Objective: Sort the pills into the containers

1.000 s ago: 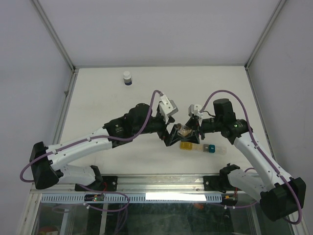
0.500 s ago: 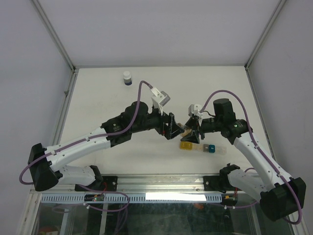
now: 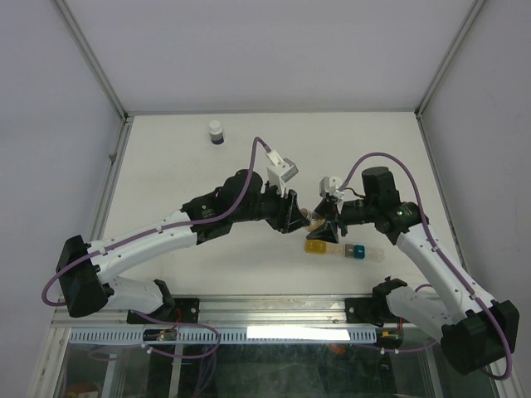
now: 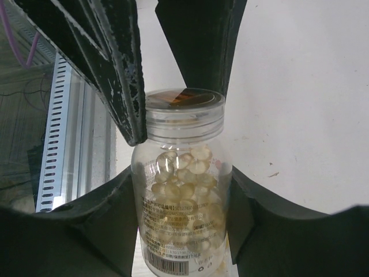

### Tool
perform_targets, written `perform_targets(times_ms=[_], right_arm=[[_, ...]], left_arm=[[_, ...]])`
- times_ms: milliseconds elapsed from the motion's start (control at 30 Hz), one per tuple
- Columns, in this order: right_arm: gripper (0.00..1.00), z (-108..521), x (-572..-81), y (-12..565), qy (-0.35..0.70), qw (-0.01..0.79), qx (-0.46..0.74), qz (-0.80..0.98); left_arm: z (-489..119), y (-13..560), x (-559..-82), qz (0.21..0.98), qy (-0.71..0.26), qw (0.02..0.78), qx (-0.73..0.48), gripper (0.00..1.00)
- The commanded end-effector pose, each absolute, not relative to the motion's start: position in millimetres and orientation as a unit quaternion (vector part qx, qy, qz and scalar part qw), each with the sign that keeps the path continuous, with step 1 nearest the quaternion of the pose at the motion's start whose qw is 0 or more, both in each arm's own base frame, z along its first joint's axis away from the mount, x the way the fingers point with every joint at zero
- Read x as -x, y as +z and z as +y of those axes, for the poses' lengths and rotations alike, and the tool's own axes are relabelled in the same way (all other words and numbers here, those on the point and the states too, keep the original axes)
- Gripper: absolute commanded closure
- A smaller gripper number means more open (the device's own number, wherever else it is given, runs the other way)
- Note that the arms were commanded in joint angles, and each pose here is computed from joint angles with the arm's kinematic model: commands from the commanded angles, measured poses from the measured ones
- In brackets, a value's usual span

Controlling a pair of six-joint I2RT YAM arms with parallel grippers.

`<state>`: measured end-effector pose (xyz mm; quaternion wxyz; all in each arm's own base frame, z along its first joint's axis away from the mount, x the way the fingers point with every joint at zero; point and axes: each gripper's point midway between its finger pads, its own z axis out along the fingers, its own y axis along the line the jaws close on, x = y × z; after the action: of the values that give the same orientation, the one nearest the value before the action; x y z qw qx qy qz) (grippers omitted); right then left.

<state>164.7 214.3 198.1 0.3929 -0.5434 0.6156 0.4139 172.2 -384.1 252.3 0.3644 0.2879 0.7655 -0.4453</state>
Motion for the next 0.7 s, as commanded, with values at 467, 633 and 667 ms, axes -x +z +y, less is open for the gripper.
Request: perform_targets(times_ms=[467, 633, 667], right_arm=[[1.00, 218.0, -172.5, 211.8, 0.410, 0.416, 0.551, 0.597], [1.00, 218.1, -172.2, 212.0, 0.411, 0.416, 0.551, 0.596], [1.00, 218.0, -172.6, 211.8, 0.410, 0.416, 0.551, 0.596]], left_arm=[[-385.0, 271.6, -158.3, 0.592, -0.458, 0.419, -0.514, 0.82], [-371.1, 276.2, -172.3, 0.601, -0.441, 0.456, -0.487, 0.19], [-366.5, 279.1, -176.7, 0.607, -0.443, 0.466, -0.468, 0.10]])
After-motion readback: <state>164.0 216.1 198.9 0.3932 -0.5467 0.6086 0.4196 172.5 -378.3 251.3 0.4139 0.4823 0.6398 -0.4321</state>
